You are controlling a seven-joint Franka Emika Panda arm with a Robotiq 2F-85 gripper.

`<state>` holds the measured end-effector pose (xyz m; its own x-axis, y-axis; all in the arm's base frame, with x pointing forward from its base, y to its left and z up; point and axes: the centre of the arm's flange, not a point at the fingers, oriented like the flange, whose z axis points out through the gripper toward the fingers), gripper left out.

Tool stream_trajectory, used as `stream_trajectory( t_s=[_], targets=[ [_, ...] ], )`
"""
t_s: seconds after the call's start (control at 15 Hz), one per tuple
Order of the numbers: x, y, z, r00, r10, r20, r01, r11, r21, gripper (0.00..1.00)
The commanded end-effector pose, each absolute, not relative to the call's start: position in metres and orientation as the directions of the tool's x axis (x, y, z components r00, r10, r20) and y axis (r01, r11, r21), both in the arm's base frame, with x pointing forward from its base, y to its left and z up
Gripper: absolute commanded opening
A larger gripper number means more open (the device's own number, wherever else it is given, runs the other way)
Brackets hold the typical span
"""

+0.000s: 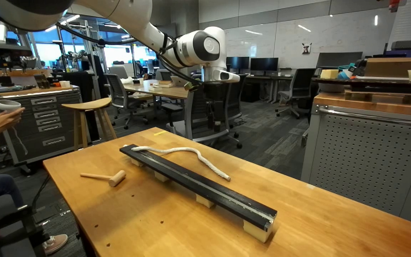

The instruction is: Straighten the top on the platform

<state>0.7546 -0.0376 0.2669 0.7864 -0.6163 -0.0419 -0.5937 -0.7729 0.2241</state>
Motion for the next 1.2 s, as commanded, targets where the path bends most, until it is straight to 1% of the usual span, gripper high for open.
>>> stream_trajectory(
  t_s=[0.0, 0.2, 0.33, 0.6, 0.8, 1.13],
  targets=[
    [0.756, -0.046, 0.252, 0.705, -0.706, -0.061, -0.688, -0.703, 0.181, 1.0],
    [0.754, -0.053, 0.23, 0.634, -0.772, -0.042, -0.755, -0.629, 0.186, 1.0],
    [0.754, -0.058, 0.214, 0.578, -0.816, 0.004, -0.802, -0.568, 0.184, 1.0],
    [0.753, -0.064, 0.178, 0.428, -0.901, 0.064, -0.895, -0.413, 0.171, 1.0],
    [0.752, -0.067, 0.16, 0.344, -0.936, 0.072, -0.929, -0.327, 0.175, 1.0],
    [0.752, -0.067, 0.144, 0.289, -0.955, 0.068, -0.945, -0.273, 0.18, 1.0]
  ],
)
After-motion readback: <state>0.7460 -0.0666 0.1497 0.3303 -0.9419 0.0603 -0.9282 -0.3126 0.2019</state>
